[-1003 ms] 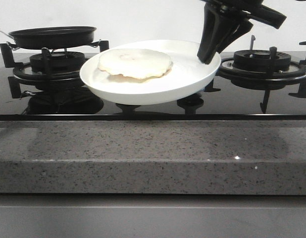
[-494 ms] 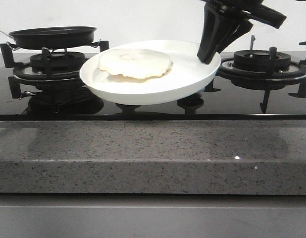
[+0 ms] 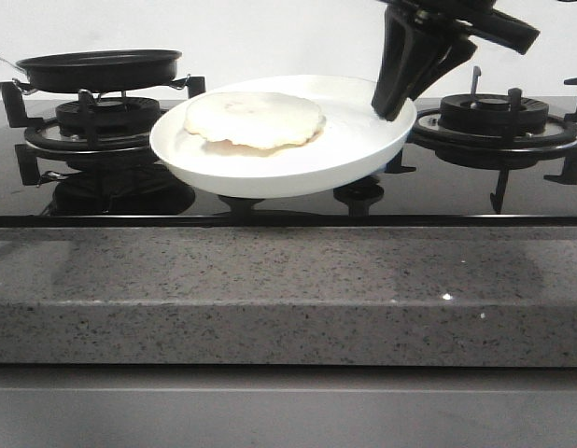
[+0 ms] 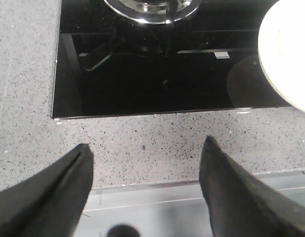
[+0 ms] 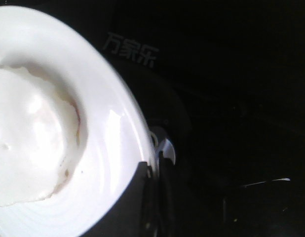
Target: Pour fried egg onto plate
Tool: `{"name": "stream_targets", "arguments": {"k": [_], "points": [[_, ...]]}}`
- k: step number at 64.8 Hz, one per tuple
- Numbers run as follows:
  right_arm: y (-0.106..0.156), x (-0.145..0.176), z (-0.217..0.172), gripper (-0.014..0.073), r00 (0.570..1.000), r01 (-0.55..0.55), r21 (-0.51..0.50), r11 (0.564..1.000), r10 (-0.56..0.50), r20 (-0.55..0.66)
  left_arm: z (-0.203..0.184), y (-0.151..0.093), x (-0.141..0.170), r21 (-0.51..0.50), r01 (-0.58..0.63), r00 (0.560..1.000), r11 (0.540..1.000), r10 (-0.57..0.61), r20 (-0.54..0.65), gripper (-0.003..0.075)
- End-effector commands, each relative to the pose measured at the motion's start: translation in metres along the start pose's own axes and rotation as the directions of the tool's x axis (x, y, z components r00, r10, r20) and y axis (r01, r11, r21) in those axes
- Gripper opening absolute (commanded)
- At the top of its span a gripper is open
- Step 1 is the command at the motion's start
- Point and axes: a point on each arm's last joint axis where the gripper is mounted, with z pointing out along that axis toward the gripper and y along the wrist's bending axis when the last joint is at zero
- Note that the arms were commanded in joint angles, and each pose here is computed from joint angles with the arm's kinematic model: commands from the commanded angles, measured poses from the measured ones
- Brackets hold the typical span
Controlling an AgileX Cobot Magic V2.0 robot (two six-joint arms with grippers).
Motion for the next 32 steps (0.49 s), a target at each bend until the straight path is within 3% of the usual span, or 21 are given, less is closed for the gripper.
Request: {"name": "stream_targets", "arguments": {"k": [1,25,32], "points": [[0.009,-0.007,-0.026,-0.0066,0.994,0.016,-0.031,0.999,-0.012,0.110,-0.006,-0.003,-0.010,0.025,0.006,0.996,1.000,-0.008,0.084,0.0462],[0.010,-0.009,-0.027,-0.0066,0.993,0.013,-0.039,0.999,-0.008,0.119,-0.006,-0.003,-0.010,0.025,0.006,0.996,1.000,-0.008,0.086,0.0462],[0.015,-0.019,-0.040,-0.0066,0.983,0.029,-0.048,0.998,-0.020,0.182,-0.006,-0.003,-0.010,0.025,0.006,0.996,1.000,-0.008,0.086,0.0462]]}}
